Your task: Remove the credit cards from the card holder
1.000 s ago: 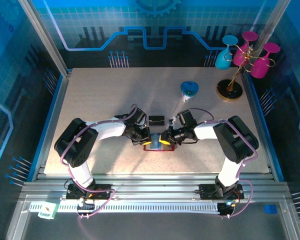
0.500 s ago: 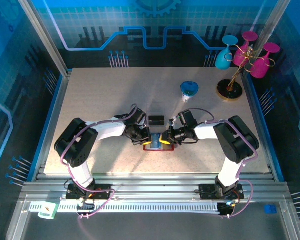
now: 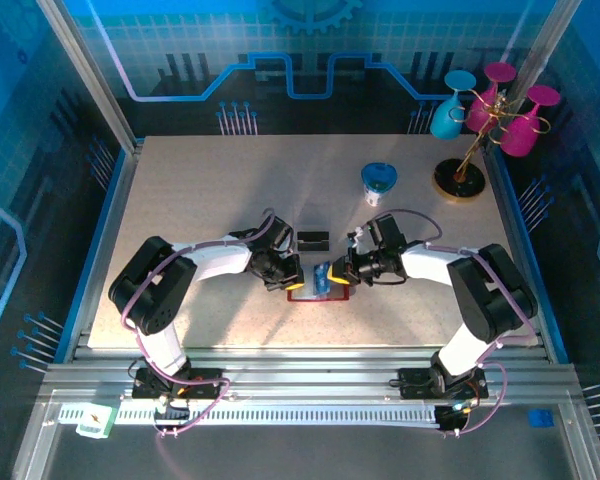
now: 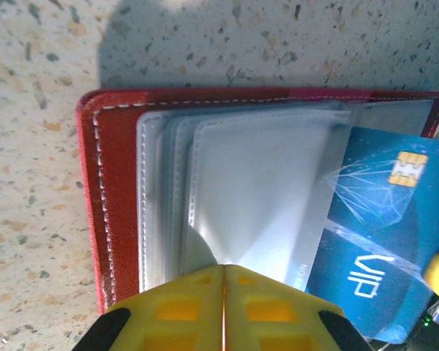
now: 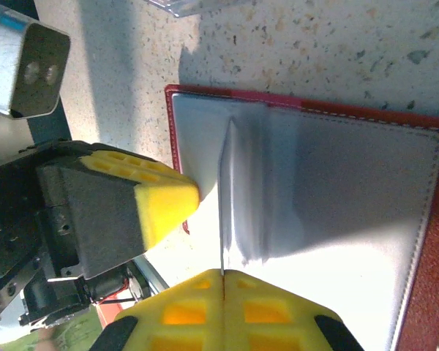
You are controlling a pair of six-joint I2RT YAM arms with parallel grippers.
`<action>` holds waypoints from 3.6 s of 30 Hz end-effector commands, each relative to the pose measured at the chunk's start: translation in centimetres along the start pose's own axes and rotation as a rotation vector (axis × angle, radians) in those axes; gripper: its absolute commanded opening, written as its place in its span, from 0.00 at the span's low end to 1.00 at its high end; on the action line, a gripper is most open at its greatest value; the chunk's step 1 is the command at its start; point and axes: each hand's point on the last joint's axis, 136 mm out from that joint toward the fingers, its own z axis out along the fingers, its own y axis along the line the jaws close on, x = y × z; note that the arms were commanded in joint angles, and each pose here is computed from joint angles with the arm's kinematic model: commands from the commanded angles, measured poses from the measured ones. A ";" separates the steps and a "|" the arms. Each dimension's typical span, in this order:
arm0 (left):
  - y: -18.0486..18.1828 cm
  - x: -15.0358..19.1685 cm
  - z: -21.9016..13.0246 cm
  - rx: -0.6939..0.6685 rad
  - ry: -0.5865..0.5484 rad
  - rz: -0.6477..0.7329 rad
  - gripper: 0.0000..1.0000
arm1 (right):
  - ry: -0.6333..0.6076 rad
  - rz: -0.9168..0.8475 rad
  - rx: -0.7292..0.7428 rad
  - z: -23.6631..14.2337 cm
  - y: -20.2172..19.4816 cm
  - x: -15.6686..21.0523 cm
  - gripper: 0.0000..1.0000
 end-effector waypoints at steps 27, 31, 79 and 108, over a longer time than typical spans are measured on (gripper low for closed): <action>-0.7 -0.6 -4.2 0.040 -0.122 -0.005 0.16 | -0.044 -0.419 0.270 -8.0 5.3 -3.1 0.00; 0.0 -0.9 -4.5 0.048 -0.142 -0.018 0.17 | -0.050 -0.548 0.329 -8.4 5.6 -4.7 0.00; 4.5 -2.0 -5.6 0.074 -0.158 -0.110 0.21 | 0.577 -1.462 0.496 0.2 6.5 -13.0 0.00; 4.1 -1.9 -5.5 0.093 -0.145 -0.112 0.21 | 0.396 -1.488 0.513 0.4 9.5 -12.6 0.50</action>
